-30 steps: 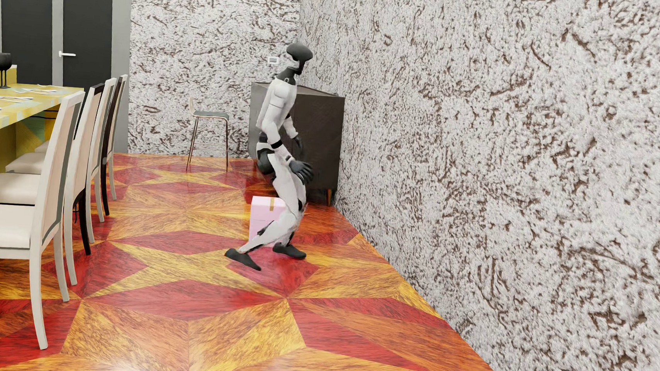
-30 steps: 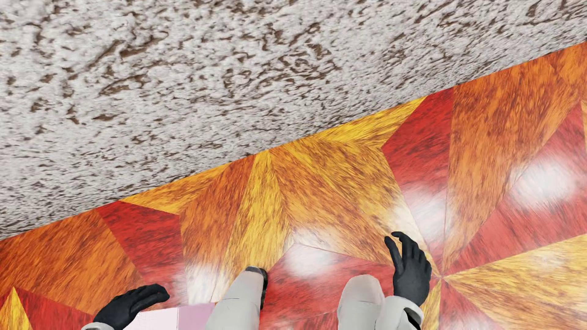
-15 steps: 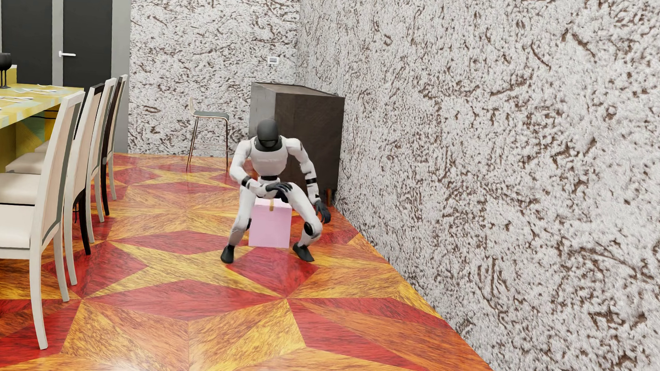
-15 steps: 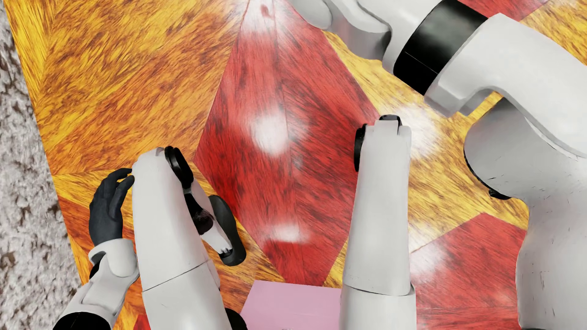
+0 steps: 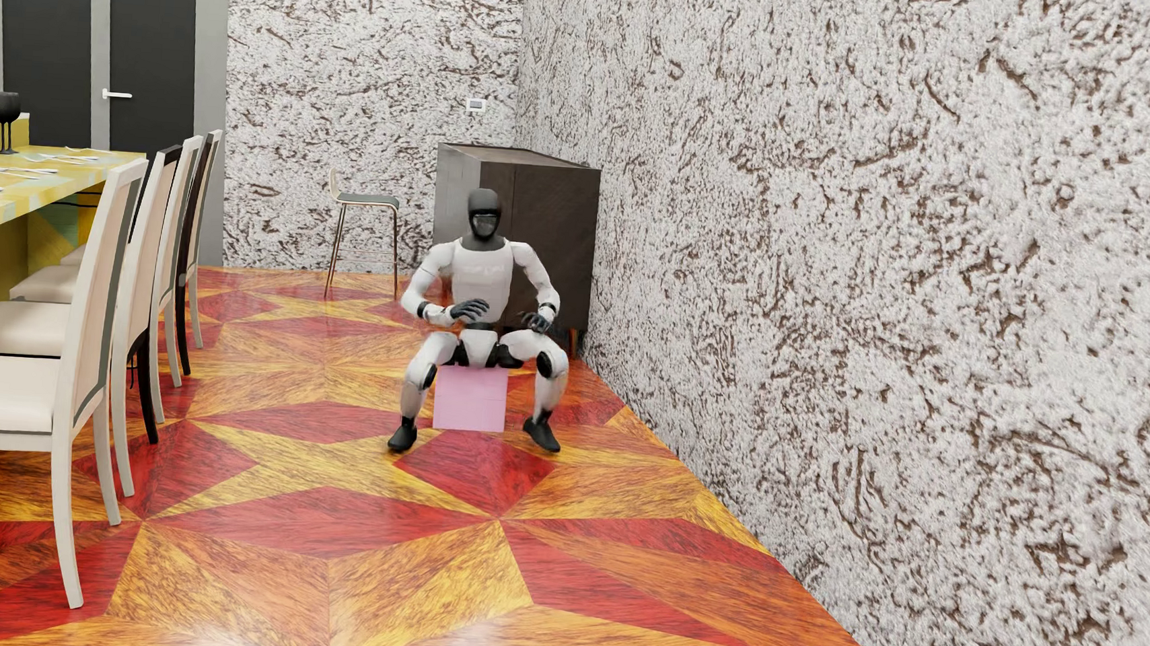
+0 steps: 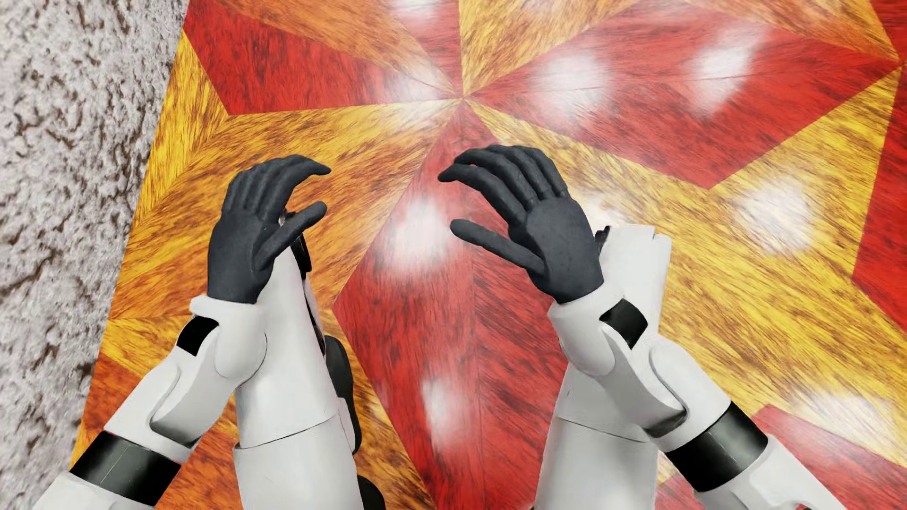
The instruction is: Sit on the light pink box
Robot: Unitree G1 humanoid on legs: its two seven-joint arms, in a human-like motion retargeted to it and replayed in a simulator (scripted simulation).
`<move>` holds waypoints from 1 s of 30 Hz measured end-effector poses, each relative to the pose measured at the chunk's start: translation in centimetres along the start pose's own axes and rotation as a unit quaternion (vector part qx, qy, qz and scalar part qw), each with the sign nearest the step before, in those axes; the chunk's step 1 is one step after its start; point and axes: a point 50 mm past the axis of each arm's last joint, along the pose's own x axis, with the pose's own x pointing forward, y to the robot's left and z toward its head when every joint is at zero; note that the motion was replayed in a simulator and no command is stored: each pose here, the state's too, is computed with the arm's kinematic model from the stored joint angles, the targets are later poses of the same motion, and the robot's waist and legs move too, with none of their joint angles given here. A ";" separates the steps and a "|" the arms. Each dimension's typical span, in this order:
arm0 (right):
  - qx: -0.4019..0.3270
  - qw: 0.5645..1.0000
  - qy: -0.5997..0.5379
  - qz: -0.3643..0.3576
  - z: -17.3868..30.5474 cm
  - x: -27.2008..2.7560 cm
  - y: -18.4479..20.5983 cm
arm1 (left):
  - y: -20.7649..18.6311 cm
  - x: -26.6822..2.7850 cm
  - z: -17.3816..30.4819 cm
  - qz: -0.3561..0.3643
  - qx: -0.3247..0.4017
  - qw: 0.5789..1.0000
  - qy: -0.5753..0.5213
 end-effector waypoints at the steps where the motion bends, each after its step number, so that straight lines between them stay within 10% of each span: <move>1: 0.006 0.999 0.013 0.045 0.1 -1.8 0.8 | -0.8 0.3 1.5 -0.052 -0.018 0.998 -0.043; 6: 0.006 0.979 0.119 0.165 -2.0 -7.5 4.4 | -6.0 -0.3 3.2 -0.278 -0.022 0.954 -0.110; 30: -0.006 0.976 0.116 0.182 -4.1 -5.1 5.5 | -6.7 -0.3 0.7 -0.232 -0.013 0.971 -0.055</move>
